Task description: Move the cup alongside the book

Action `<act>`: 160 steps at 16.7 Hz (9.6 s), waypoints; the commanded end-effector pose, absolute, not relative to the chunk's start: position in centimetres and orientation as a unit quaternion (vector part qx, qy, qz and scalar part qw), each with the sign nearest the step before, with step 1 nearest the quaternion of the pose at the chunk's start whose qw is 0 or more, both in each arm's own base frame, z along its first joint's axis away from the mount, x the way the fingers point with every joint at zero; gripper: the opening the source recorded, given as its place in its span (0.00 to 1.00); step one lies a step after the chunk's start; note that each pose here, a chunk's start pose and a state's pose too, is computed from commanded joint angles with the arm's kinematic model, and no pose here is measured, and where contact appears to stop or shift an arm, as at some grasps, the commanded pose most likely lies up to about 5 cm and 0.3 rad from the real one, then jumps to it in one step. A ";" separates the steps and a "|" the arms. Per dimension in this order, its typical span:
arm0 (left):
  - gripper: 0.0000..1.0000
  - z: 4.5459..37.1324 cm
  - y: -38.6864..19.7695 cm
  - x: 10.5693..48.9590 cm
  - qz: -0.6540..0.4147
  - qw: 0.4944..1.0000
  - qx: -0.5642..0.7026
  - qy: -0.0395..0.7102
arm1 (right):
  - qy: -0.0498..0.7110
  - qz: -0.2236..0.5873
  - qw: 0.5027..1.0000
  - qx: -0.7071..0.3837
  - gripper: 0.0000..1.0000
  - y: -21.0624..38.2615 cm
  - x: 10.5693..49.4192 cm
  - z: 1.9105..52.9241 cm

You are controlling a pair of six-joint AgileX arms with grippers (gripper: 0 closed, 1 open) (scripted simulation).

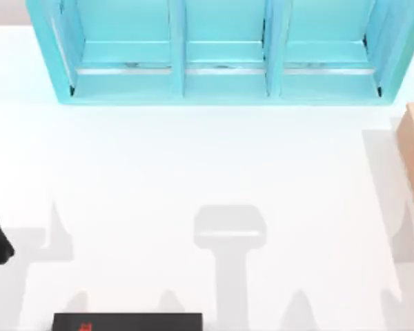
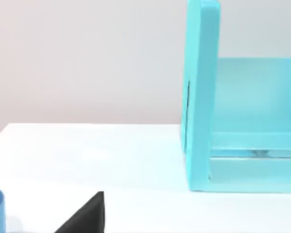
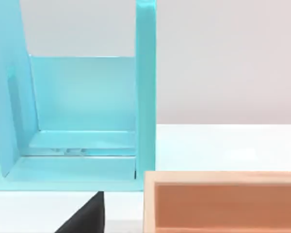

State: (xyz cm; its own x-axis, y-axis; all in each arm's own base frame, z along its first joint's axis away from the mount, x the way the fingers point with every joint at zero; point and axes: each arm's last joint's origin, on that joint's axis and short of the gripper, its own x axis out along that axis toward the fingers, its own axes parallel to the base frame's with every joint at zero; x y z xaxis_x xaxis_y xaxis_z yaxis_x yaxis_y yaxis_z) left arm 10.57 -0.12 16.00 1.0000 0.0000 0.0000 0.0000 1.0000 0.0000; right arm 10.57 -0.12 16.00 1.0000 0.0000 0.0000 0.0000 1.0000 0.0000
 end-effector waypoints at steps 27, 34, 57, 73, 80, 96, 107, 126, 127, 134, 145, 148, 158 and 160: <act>1.00 24.0 9.2 36.6 -0.476 0.563 0.409 0.538 | 0.000 0.000 1.000 0.000 1.00 -0.1 10.6 16.0; 1.00 23.2 17.4 42.0 -0.514 0.506 0.477 0.502 | 0.000 0.000 1.000 0.000 1.00 -0.1 10.6 16.0; 1.00 13.5 19.7 42.4 -0.505 0.495 0.505 0.495 | 0.000 0.000 1.000 0.000 1.00 -0.1 10.6 16.0; 0.00 13.5 19.7 42.4 -0.505 0.495 0.505 0.495 | 0.000 0.000 1.000 0.000 1.00 -0.1 10.6 16.0; 0.00 13.5 19.7 42.4 -0.505 0.495 0.505 0.495 | 0.000 0.000 1.000 0.000 1.00 -0.1 10.6 16.0; 0.00 18.3 18.9 42.5 -0.509 0.495 0.498 0.499 | 0.000 0.000 1.000 0.000 1.00 -0.1 10.6 16.0; 0.00 23.9 2.9 36.7 -0.391 0.573 0.354 0.627 | 0.000 0.000 1.000 0.000 1.00 -0.1 10.6 16.0; 0.00 22.7 -6.8 10.3 -0.001 0.715 0.016 0.699 | 0.000 0.000 1.000 0.000 1.00 -0.1 10.6 16.0; 0.00 22.6 -6.8 10.2 0.000 0.715 0.014 0.699 | 0.000 0.000 1.000 0.000 1.00 -0.1 10.6 16.0; 0.00 21.6 -6.7 10.3 -0.001 0.715 0.016 0.699 | 0.000 0.000 1.000 0.000 1.00 -0.1 10.6 16.0; 0.00 16.2 -5.8 10.3 0.000 0.715 0.014 0.699 | 0.000 0.000 1.000 0.000 1.00 -0.1 10.6 16.0; 0.23 16.2 -5.8 10.3 0.000 0.715 0.014 0.699 | 0.000 0.000 1.000 0.000 1.00 -0.1 10.6 16.0; 0.98 16.2 -5.8 10.3 0.000 0.715 0.014 0.699 | 0.000 0.000 1.000 0.000 1.00 -0.1 10.6 16.0; 1.00 16.2 -5.8 10.3 0.000 0.715 0.014 0.699 | 0.000 0.000 1.000 0.000 1.00 -0.1 10.6 16.0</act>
